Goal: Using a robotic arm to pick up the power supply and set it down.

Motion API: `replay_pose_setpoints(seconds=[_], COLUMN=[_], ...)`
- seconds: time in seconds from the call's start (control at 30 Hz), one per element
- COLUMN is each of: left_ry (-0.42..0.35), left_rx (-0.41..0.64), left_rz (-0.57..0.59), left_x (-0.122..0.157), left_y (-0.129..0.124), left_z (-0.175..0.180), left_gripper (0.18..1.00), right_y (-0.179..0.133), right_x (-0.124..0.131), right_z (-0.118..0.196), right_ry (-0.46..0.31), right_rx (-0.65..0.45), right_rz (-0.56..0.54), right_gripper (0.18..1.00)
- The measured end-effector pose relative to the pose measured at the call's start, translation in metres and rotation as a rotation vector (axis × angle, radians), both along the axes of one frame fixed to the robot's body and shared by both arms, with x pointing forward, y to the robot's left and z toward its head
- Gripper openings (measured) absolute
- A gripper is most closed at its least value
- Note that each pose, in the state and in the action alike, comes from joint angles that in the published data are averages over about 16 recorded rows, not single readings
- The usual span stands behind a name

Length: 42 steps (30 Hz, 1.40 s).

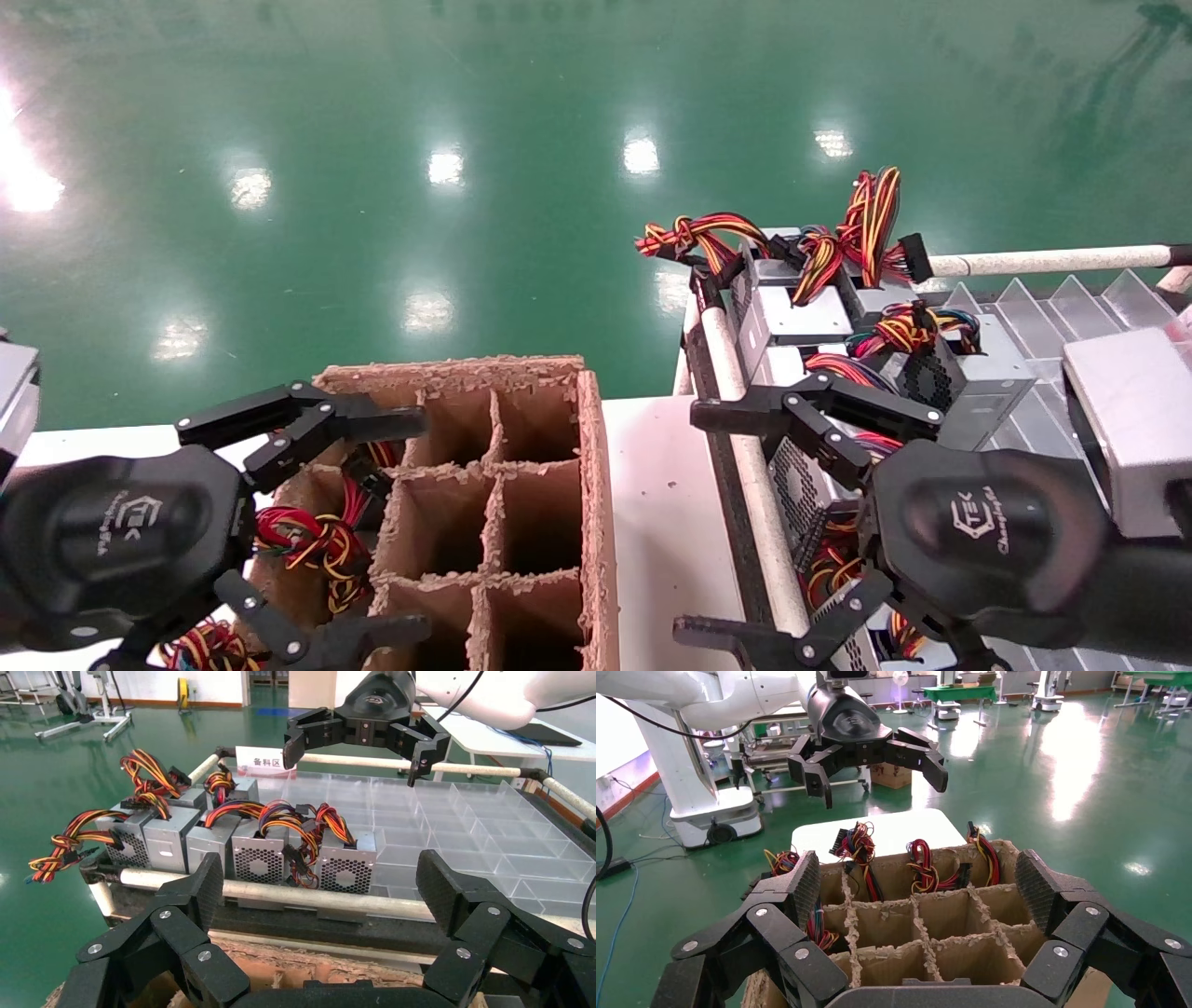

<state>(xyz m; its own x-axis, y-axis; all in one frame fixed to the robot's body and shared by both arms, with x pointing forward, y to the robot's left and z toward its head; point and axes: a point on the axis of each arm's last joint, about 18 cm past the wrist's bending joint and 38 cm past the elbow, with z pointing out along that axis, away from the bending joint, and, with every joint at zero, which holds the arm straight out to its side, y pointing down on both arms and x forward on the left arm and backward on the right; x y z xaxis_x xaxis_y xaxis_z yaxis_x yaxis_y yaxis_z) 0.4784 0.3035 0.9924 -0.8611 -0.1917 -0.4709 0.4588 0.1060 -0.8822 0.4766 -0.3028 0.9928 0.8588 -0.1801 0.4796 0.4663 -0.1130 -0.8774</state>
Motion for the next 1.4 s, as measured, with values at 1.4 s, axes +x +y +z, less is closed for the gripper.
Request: replay_pose_setpoints(seconds=[1.4], left_ry=[0.000], left_rx=[0.000], left_rz=[0.000], left_x=[0.0000], left_y=[0.0000], left_z=[0.0000], left_gripper=[1.000], right_y=[0.0000], right_x=[0.0000], right_z=[0.0000], right_ry=[0.000], right_rx=[0.000], right_rz=[0.000], right_gripper=[1.000])
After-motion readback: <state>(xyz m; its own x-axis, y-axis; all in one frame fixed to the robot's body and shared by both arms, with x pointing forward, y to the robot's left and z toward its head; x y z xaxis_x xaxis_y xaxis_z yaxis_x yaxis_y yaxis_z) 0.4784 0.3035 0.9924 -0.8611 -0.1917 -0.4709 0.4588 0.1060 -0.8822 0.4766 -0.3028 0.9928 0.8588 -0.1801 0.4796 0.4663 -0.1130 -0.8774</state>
